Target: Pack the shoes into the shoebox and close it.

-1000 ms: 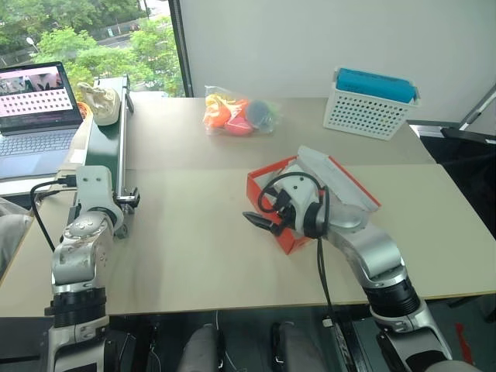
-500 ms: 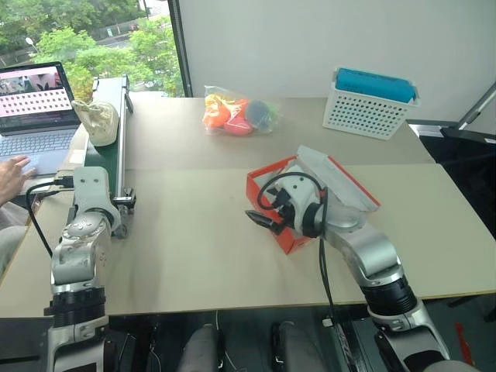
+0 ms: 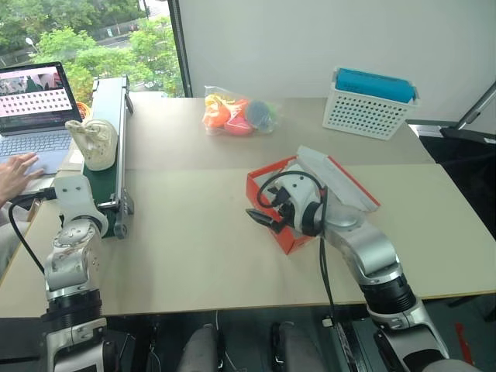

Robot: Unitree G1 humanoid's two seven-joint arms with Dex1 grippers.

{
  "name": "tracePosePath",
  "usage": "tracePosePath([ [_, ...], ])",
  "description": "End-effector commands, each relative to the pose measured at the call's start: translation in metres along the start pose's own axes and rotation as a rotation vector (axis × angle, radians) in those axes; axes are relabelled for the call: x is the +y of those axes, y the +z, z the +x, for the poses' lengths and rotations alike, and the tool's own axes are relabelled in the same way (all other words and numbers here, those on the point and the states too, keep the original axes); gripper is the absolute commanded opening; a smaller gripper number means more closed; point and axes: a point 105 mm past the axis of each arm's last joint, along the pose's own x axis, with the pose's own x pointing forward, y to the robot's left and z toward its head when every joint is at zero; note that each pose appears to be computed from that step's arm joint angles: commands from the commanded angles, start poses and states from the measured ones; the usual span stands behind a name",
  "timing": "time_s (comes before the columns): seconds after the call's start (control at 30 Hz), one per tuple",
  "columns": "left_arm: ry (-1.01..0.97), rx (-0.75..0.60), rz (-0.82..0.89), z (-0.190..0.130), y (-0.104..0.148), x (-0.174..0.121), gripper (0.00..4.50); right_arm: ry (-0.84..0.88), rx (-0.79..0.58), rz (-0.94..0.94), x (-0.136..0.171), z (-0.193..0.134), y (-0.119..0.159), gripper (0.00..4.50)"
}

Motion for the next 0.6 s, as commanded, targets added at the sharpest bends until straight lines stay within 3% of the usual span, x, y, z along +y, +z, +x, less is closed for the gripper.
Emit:
tracePosePath([
  [0.03,-0.005,-0.041,-0.017,0.000,0.010,0.002,4.45,0.005,-0.033,-0.018,0.003,-0.002,0.010,4.50],
  [0.6,-0.014,-0.026,-0.023,0.001,0.004,0.005,4.45,0.207,-0.087,-0.063,0.034,-0.017,0.017,4.50],
])
